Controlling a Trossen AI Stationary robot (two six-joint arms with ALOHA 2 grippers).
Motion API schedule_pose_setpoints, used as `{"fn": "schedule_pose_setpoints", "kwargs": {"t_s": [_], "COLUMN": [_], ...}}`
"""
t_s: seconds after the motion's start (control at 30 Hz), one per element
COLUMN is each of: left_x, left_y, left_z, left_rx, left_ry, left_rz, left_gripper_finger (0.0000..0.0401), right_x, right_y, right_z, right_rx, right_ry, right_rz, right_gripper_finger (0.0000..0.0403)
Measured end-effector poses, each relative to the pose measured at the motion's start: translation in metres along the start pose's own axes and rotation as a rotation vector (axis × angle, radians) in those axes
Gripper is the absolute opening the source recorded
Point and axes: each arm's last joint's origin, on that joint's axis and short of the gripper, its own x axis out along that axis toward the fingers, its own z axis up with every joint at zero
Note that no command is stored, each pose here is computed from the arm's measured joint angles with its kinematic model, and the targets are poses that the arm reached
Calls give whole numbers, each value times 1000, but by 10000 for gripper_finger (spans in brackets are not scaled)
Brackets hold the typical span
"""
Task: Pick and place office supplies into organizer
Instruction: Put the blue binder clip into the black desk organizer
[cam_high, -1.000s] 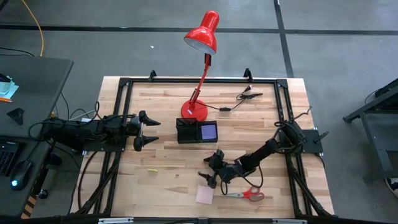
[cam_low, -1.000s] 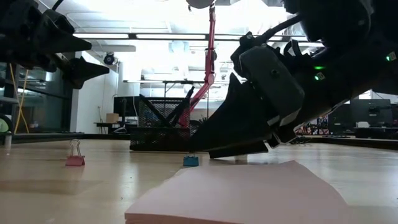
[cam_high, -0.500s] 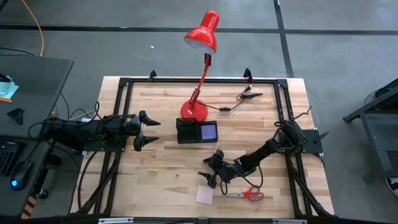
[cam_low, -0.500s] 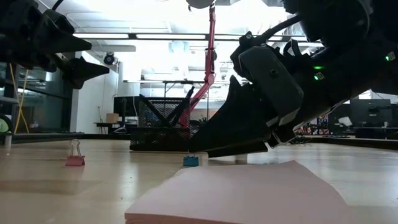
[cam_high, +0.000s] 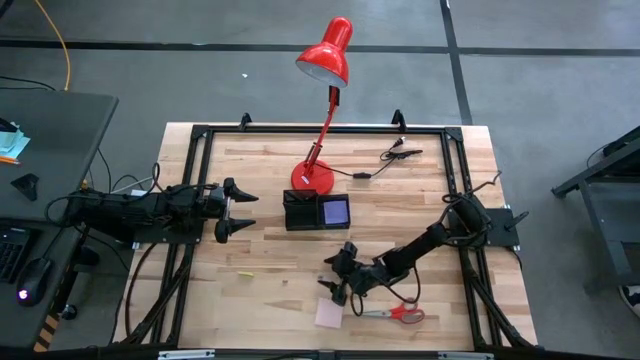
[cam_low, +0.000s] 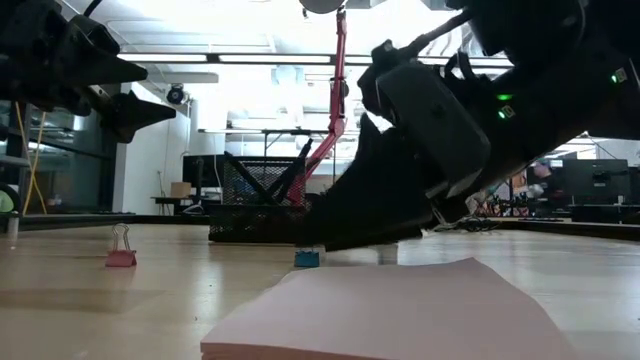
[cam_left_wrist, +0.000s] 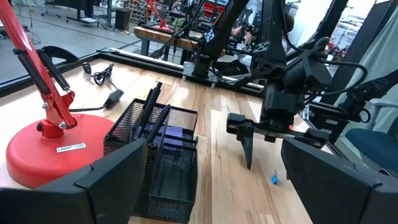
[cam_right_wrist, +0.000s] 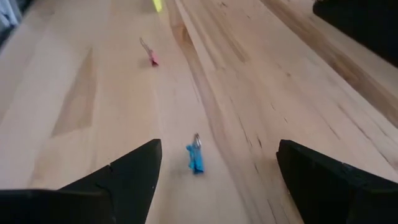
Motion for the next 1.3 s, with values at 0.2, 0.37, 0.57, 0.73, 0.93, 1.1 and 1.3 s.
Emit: {"fn": "schedule_pose_setpoints", "kwargs": {"t_s": [0.2,0.37,0.57,0.73,0.93,1.1,1.3], "left_x": [0,0,0,0,0,0,0], "left_y": [0,0,0,0,0,0,0], "left_z": [0,0,0,0,0,0,0], "left_rx": [0,0,0,0,0,0,0], "left_ry": [0,0,0,0,0,0,0], "left_rz": [0,0,0,0,0,0,0], "left_gripper_finger": [358,358,358,358,358,358,358], "right_x": [0,0,0,0,0,0,0], "right_y": [0,0,0,0,1,1,1], "right_z": [-1,-1,-1,0,1,2,2], "right_rx": [18,13,-15,-22,-27,-26,-26], "right_ry": [12,11,7,11,-6,-8,-10], "right_rz": [-8,-13,-15,-7,5,9,12], "right_gripper_finger": [309,290,232,181,125,83,26]}}
